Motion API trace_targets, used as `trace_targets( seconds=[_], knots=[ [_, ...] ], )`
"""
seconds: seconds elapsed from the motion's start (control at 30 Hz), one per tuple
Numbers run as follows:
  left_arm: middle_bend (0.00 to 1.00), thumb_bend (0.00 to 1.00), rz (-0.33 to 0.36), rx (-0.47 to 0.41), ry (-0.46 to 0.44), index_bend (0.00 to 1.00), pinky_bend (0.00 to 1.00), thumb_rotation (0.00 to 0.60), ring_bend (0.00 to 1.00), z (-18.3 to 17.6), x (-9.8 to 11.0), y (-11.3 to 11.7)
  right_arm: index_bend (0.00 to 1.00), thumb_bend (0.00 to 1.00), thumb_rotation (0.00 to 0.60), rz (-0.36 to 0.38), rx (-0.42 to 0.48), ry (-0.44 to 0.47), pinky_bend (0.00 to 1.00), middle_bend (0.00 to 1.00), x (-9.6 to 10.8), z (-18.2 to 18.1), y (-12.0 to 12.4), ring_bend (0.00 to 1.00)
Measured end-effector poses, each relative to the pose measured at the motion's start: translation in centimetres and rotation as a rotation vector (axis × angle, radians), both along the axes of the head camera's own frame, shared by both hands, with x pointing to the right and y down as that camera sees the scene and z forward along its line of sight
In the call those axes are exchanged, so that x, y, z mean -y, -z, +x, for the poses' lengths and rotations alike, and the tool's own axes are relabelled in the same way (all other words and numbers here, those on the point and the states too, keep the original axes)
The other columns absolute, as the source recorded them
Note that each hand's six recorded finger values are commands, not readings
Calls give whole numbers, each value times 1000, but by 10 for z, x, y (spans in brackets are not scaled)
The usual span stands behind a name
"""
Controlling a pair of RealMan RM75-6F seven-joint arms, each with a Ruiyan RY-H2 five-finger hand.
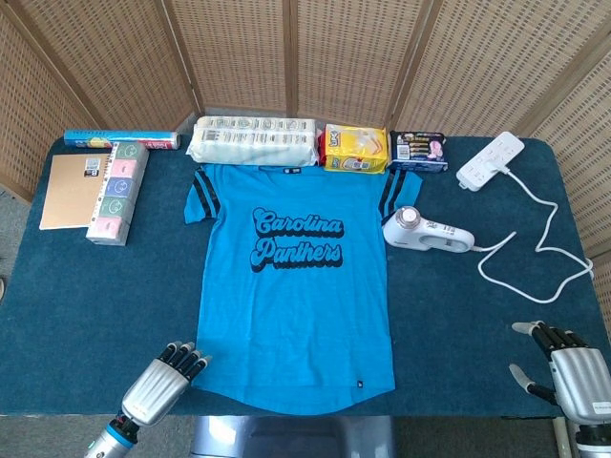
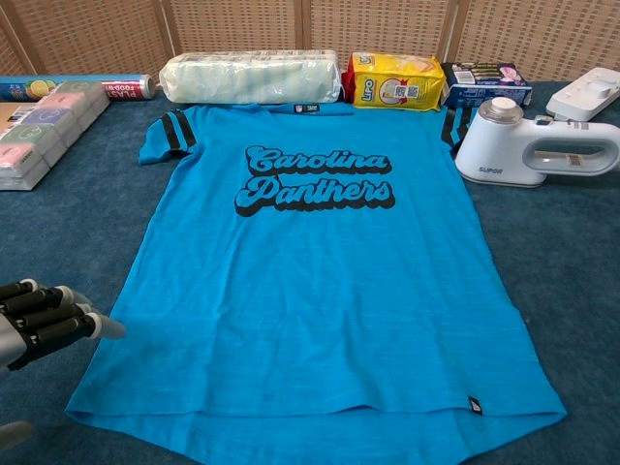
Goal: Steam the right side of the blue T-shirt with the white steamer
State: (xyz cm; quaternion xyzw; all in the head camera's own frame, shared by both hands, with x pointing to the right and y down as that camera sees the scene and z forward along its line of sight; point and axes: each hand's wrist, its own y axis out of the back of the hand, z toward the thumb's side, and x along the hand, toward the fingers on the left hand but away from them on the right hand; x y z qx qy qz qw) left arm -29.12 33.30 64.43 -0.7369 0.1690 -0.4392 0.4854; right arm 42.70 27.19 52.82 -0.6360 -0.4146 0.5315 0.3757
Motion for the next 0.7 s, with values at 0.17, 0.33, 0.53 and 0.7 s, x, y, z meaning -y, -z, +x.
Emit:
trace_targets(
  seconds=[0.17, 0.33, 0.53, 0.7],
  knots=[
    [289, 162, 7, -17, 5, 205, 260, 592, 218, 8, 4, -4, 316, 282, 572, -1, -1, -5, 432, 368, -1, 1, 0, 432],
    [289, 166, 5, -20, -1, 206, 260, 598, 218, 14, 6, -7, 316, 282, 571, -2, -5, -10, 432, 368, -1, 3, 0, 432],
    [289, 173, -3, -22, -6, 206, 260, 599, 217, 20, 7, -12, 316, 282, 570, 0, -6, -16, 434, 368, -1, 4, 0, 434],
    [290, 179, 7, -39, -1, 206, 260, 599, 218, 26, 9, -12, 316, 282, 570, 0, -6, -19, 435, 368, -2, 5, 0, 434]
  ],
)
